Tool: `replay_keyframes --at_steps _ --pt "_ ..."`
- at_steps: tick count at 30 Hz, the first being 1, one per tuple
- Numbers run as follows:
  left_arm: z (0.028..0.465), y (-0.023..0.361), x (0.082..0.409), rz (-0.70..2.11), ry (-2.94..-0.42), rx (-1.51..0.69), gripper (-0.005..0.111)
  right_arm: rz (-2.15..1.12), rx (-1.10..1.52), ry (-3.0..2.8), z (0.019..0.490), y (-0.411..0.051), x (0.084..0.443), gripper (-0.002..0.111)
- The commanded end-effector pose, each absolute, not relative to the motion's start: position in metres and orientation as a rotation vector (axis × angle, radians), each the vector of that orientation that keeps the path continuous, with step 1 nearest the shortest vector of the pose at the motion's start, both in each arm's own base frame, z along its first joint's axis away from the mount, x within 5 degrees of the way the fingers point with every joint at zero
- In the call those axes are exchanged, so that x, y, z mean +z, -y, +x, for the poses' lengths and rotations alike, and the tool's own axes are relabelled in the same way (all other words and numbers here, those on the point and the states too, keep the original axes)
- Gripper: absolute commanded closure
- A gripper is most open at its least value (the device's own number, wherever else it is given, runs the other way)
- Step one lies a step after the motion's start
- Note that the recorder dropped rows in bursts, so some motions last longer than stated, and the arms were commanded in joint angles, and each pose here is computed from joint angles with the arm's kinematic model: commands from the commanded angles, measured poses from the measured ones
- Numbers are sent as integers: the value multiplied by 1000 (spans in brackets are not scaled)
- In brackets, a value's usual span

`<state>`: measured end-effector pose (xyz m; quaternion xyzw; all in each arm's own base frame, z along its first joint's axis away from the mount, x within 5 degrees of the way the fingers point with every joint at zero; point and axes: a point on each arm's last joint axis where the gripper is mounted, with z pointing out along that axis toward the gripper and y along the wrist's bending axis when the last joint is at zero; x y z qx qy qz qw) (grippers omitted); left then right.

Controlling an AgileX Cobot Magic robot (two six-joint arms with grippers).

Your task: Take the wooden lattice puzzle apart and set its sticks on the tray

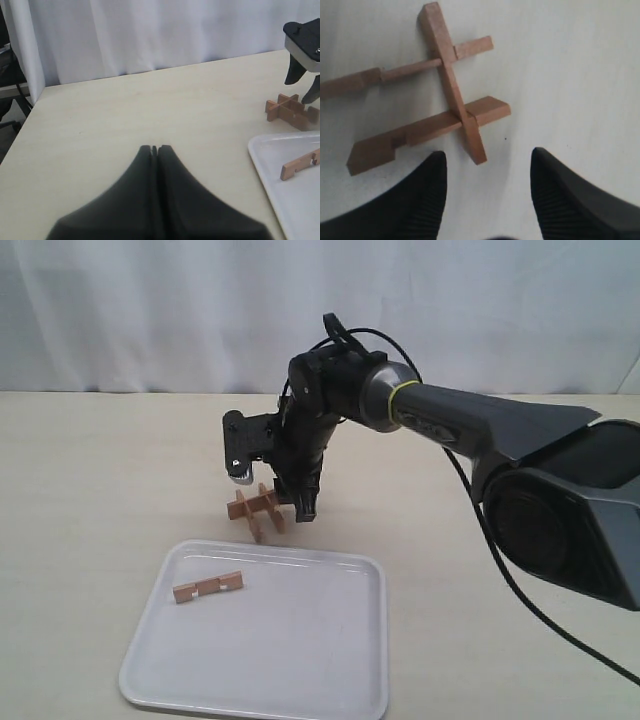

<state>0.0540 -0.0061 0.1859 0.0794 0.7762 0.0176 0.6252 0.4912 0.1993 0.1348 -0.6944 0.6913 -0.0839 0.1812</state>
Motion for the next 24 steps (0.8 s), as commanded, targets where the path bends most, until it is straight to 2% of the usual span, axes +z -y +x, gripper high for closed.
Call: replay_keyframes --at_steps 1,4,6,7,9,12,16,24 --pt "54 6 186 174 -1774 37 107 -2028 -259 -1887 493 -199 129 59" --pt "54 6 186 174 -1774 37 107 -2057 -263 -1854 494 -200 126 59" --pt "54 6 186 174 -1774 37 107 -2074 -273 -1826 495 -200 124 64" --pt "54 6 186 174 -1774 37 107 -2095 -274 -1814 495 -200 120 72" --pt "54 6 186 174 -1774 37 107 -2104 -271 -1813 495 -200 116 82" --pt "54 6 186 174 -1774 37 107 -2124 -276 -1794 495 -200 114 89" --pt "54 6 186 174 -1774 37 107 -2130 -283 -1787 495 -200 114 104" --pt "54 6 186 174 -1774 37 107 -2122 -287 -1786 495 -199 121 104"
